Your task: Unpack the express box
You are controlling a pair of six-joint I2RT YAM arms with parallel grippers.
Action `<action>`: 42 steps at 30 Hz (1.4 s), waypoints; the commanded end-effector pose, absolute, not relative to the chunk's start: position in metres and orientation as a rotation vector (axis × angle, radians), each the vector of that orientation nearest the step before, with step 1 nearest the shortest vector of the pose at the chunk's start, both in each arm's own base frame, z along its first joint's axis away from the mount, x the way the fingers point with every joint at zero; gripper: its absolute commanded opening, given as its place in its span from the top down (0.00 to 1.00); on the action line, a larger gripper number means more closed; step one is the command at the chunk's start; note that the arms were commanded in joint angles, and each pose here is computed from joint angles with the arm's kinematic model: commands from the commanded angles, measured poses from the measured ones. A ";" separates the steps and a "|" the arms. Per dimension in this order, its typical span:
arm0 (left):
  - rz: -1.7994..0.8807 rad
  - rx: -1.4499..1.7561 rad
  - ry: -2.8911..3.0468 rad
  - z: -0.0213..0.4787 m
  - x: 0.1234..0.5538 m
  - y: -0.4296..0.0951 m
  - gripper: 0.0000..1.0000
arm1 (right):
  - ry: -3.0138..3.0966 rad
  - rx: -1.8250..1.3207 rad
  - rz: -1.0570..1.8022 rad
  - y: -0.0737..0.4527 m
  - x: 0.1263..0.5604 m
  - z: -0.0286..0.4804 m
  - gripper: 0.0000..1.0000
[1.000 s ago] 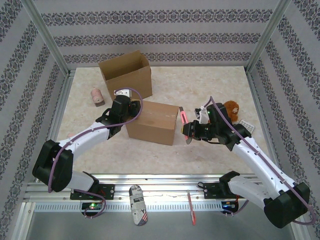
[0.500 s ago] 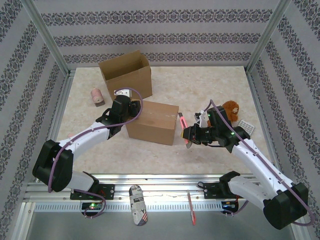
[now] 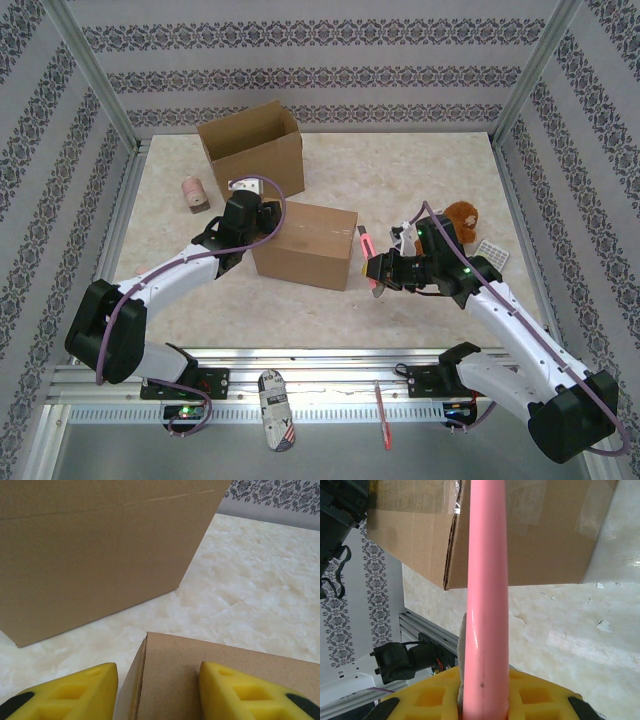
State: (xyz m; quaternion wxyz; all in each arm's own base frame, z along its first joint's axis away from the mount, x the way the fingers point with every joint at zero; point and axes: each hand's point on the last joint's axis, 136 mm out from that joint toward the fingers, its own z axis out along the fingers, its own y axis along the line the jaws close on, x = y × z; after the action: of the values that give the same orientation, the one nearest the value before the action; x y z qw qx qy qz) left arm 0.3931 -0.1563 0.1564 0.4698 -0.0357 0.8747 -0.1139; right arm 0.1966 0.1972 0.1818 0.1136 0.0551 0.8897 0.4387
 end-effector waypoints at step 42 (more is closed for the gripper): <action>0.060 0.001 2.740 0.008 0.292 -0.112 0.55 | 2.651 0.110 1.451 0.222 0.167 0.175 1.00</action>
State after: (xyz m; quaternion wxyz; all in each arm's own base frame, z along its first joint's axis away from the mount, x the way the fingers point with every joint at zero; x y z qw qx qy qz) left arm 0.3951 -0.1565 0.1543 0.4678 -0.0402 0.8757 -0.1125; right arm 0.1954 0.2110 0.1799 0.1227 0.0557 0.8807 0.4540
